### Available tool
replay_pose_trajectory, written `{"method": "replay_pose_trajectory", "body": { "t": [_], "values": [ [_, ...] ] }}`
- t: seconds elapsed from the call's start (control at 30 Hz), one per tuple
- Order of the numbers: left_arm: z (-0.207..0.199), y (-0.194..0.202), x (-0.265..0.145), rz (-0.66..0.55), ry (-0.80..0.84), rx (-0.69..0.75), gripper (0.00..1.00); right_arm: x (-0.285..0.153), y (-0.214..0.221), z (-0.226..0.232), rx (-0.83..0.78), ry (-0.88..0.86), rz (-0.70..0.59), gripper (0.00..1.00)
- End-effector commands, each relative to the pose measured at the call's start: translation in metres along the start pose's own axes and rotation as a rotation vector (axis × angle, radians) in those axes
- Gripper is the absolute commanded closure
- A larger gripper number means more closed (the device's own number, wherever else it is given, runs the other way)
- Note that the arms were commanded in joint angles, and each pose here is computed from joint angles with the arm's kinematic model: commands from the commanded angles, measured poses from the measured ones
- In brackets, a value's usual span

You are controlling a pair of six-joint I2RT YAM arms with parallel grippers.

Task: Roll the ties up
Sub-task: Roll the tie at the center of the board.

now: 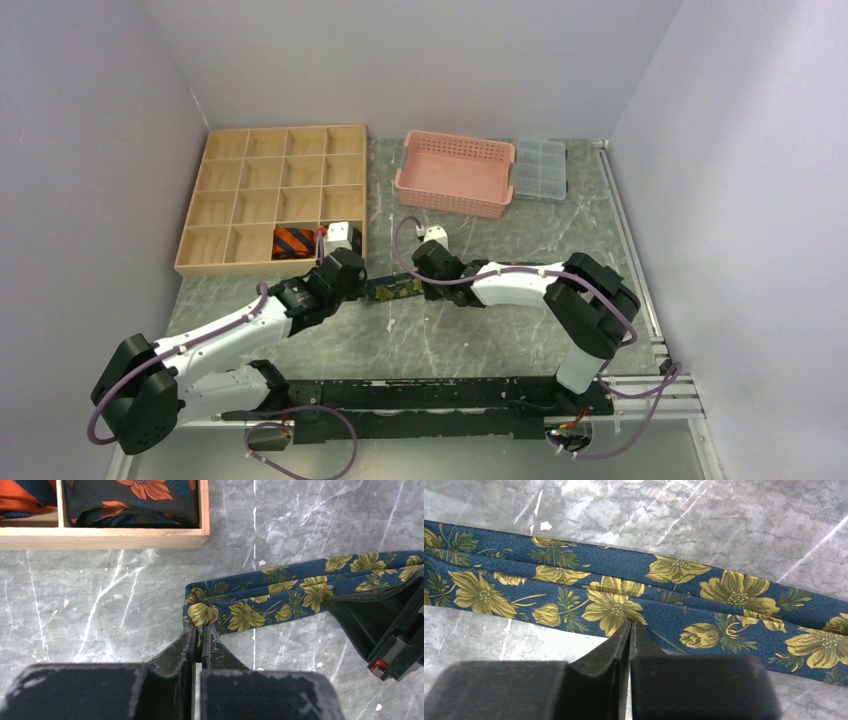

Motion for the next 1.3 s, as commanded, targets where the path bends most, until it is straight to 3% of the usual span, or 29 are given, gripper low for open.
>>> {"method": "replay_pose_trajectory", "body": {
  "t": [0.0, 0.3, 0.43, 0.7, 0.9, 1.27],
  "values": [
    [0.000, 0.001, -0.002, -0.008, 0.007, -0.019, 0.97, 0.005, 0.010, -0.003, -0.020, 0.025, 0.041, 0.99],
    [0.002, 0.004, -0.002, -0.001, 0.011, -0.029, 0.97, 0.000, -0.013, 0.003, 0.007, 0.025, -0.020, 1.00],
    [0.002, 0.002, -0.004, -0.006, 0.009, -0.024, 0.97, -0.022, -0.020, 0.020, 0.028, -0.146, -0.079, 1.00],
    [0.001, 0.002, -0.002, -0.006, 0.005, -0.030, 0.97, -0.017, 0.003, 0.063, 0.029, -0.332, 0.020, 1.00],
    [0.000, 0.001, -0.004, -0.001, 0.012, -0.026, 0.97, 0.000, 0.004, 0.070, 0.048, -0.305, 0.045, 1.00],
    [0.006, 0.010, -0.006, 0.024, 0.014, -0.041, 0.97, 0.023, -0.028, 0.063, 0.133, -0.134, -0.044, 1.00]
  ]
}}
Point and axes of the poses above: each gripper's point midway between its finger pads, its own x axis out along the fingers, its own z axis along the line the jaws close on, y = z × x, the point moved 6 cm from there along -x, back along the fingers, and after that the axes turned 4 degrees about -x, right-handed, at the moved point
